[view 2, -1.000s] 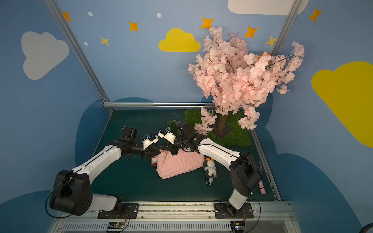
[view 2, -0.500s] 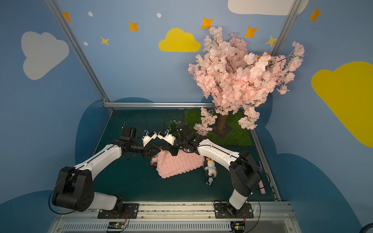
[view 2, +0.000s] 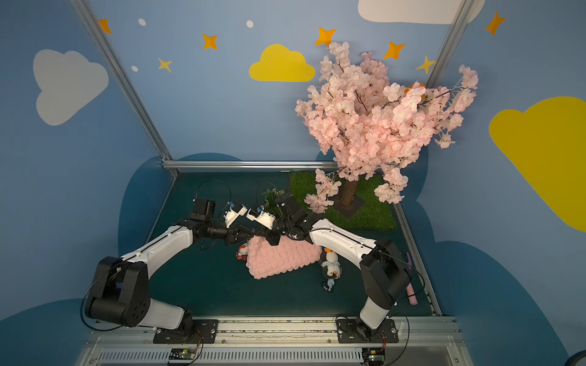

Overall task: Remove the decoration from the bag
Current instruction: Remove the decoration item from the bag.

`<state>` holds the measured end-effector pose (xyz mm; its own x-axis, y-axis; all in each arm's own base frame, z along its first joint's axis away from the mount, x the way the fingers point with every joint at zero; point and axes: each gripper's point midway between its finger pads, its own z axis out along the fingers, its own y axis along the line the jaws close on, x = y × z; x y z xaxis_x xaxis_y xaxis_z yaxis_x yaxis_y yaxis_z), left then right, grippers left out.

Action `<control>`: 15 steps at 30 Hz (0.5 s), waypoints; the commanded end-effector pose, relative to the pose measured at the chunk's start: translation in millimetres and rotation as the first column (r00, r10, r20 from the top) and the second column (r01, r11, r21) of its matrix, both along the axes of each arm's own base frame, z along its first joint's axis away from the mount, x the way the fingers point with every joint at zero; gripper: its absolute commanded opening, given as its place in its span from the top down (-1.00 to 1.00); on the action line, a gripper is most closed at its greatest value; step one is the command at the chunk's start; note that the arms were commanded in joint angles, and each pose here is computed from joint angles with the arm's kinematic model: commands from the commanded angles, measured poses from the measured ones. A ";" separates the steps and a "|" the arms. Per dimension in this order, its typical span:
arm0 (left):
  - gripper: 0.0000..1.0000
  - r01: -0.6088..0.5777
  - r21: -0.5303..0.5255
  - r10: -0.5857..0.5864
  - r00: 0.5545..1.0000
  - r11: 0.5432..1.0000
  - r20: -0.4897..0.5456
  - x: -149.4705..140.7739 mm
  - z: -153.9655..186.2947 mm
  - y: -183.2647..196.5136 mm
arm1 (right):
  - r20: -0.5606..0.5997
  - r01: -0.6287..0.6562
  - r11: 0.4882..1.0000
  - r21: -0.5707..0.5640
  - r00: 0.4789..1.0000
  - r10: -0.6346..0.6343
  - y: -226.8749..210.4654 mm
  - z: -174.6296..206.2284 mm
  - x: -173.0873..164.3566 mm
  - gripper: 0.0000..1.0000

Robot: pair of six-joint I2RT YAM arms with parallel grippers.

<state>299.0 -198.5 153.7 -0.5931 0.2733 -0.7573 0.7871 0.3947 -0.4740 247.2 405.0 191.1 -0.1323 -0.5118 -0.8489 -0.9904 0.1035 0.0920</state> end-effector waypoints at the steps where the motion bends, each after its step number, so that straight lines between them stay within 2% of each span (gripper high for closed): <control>1: 0.96 -0.002 -0.042 0.005 0.998 0.999 0.059 11.1 9.3 -0.6 | -0.069 -0.042 0.998 0.056 0.997 0.046 -1.9 23.5 -21.9 1.00; 10: 0.96 -0.025 -0.099 0.023 0.999 0.995 -0.023 19.5 11.3 -1.1 | -0.068 -0.051 0.996 0.075 0.996 0.056 -9.5 29.2 -24.6 1.00; 15: 0.96 -0.039 -0.110 0.035 0.999 0.993 -0.032 24.2 15.5 0.4 | -0.045 -0.107 0.994 0.001 0.993 0.107 -9.8 13.9 -35.5 1.00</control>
